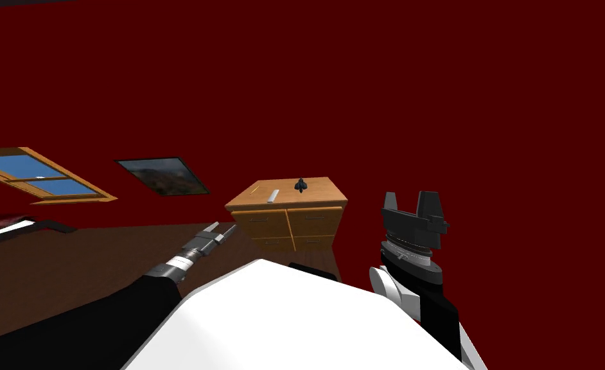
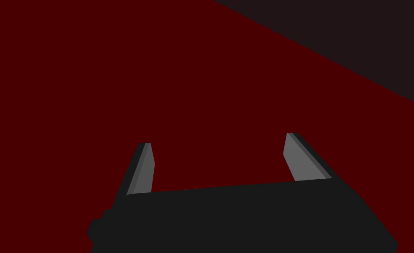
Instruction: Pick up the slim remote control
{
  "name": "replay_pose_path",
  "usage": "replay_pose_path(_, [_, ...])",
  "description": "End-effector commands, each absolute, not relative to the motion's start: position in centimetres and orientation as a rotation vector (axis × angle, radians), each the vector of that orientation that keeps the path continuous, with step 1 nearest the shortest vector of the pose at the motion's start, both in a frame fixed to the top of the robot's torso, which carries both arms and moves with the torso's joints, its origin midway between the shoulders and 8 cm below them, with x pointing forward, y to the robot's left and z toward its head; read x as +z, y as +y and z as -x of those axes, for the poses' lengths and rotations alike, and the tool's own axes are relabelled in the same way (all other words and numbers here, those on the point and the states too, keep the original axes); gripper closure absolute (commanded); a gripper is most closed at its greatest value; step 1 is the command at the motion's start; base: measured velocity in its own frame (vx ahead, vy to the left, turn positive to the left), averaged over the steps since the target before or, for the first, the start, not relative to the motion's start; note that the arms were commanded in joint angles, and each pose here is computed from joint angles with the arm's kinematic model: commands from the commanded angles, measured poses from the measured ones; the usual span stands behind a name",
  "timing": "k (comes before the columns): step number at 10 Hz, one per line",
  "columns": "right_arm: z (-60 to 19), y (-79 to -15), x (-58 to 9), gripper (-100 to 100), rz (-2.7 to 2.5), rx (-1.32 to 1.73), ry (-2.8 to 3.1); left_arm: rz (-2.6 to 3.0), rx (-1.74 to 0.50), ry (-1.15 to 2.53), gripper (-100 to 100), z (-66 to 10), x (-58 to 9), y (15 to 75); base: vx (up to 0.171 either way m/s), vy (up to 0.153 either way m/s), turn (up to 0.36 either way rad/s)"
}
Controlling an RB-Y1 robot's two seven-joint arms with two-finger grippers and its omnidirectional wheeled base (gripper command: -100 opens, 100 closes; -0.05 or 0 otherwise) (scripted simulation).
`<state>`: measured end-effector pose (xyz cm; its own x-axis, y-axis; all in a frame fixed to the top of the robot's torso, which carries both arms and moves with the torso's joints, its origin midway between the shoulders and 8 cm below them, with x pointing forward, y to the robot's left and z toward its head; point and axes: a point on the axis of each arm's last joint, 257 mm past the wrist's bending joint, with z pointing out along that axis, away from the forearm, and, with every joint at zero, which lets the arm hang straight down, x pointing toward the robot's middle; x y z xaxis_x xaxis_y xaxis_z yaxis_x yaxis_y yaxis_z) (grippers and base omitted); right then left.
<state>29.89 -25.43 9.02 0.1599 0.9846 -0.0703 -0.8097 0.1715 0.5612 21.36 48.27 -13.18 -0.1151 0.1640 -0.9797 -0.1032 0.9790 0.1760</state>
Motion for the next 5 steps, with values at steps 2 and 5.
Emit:
replay_pose_path(2, [-29.9, -25.4, 9.0, 0, -0.445, 1.343, 0.475, -0.165, 0.330, 1.741, -100, -19.8, -13.4, 49.5, -0.009, 0.015, -0.279])
replay_pose_path(5, [-29.9, -25.4, 9.0, 0, -0.445, 1.343, 0.475, -0.392, 0.485, 1.830, -100, -17.8, -13.4, 51.5, -0.005, 0.021, -0.312])
